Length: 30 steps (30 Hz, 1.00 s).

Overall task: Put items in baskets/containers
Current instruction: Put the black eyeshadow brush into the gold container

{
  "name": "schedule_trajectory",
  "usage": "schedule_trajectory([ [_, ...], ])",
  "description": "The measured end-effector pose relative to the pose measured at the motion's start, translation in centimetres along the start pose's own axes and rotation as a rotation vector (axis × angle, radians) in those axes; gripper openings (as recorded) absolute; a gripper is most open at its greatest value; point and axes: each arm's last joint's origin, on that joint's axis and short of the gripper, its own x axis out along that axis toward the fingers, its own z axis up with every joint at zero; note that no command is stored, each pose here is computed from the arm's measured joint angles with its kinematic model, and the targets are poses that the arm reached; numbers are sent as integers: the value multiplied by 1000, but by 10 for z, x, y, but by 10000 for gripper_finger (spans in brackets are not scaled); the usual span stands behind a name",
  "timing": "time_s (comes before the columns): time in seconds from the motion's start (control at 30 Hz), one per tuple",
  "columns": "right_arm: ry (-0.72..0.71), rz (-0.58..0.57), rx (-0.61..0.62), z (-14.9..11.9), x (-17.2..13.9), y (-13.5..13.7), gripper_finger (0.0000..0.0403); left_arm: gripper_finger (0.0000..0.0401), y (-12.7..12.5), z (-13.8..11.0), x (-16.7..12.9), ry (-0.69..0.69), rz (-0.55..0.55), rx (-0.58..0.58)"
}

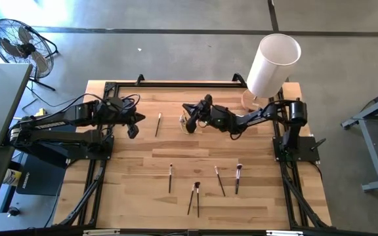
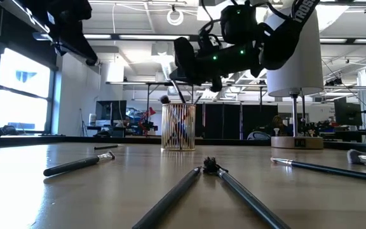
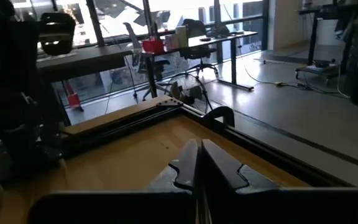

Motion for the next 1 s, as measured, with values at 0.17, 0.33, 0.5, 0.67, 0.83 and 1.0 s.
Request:
schedule_trajectory([
  [0.17, 19, 4, -4, 0, 0, 0, 53, 56, -1, 4, 0, -46, -9, -8],
  [0.33, 33, 12, -22, 12, -5, 1, 91, 129, -2, 9, 4, -71, 9, -44],
  [0.5, 131, 16, -117, 41, -26, 3, 113, 173, -3, 13, 14, -88, 49, -128],
  [0.67, 303, -1, -137, 72, -66, 0, 104, 181, -5, 21, 38, -72, 171, -138],
  [0.83, 526, -168, 8, 87, -118, -15, 75, 182, 0, 37, 72, 8, 329, -189],
  [1.0, 698, -263, 74, 91, -155, -29, 46, 182, 30, 42, 113, 258, 413, -394],
])
